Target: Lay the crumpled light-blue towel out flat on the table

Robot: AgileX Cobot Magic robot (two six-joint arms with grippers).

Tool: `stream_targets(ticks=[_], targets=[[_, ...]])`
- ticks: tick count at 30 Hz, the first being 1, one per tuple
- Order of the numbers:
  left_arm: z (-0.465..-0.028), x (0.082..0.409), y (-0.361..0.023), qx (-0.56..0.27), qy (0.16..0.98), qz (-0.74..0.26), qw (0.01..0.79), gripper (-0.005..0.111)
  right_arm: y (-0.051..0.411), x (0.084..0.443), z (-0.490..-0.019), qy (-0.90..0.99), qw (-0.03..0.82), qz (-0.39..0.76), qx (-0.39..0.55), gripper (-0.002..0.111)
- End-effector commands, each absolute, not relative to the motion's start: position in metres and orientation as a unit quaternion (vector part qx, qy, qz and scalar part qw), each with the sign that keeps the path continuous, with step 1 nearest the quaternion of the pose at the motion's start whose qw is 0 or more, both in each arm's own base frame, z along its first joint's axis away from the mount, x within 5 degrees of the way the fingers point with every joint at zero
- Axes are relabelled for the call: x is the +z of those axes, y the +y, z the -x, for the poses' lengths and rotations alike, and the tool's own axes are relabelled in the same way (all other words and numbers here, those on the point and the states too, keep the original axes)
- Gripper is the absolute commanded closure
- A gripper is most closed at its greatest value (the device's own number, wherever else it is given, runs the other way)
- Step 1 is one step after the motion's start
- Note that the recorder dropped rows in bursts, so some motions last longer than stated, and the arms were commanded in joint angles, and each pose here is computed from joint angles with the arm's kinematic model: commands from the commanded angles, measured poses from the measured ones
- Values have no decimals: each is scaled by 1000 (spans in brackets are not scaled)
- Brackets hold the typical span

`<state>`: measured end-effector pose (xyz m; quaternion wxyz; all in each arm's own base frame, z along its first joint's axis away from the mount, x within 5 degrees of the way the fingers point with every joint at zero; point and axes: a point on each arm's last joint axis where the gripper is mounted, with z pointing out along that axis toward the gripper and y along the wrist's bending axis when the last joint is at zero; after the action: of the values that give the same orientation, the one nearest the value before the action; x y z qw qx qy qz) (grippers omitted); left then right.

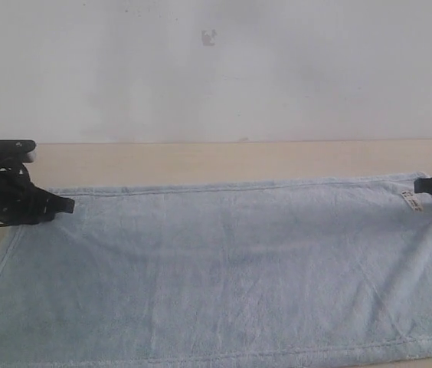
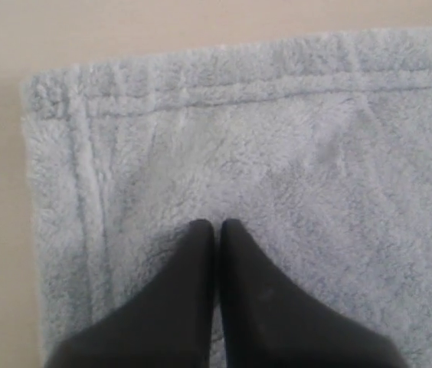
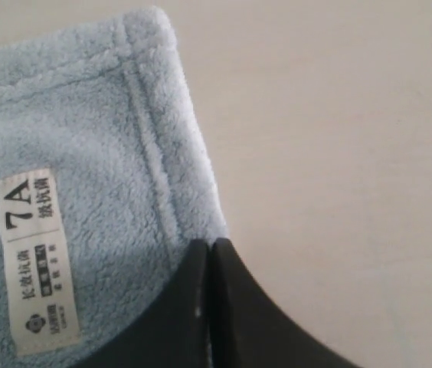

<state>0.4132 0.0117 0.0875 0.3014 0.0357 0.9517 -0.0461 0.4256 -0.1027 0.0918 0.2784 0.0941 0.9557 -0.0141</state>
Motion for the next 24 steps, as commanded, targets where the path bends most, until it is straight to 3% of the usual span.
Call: stream_targets(ticks=[1,11,16,20,24], targets=[[-414,51,16,-35,962,-24,271,103,-104,63,-414,971,223,-86,-8,108],[-454,51,14,-54,951,-37,303,103,-107,67,-421,963,259,-74,-25,108],[-464,74,8,-88,942,-59,318,103,-104,76,-417,968,239,-80,-10,108],[-461,123,-3,-140,928,-87,334,103,-103,121,-415,960,267,-83,-8,108],[-449,182,-5,-170,916,-37,362,103,-97,194,-403,942,311,-126,13,108]])
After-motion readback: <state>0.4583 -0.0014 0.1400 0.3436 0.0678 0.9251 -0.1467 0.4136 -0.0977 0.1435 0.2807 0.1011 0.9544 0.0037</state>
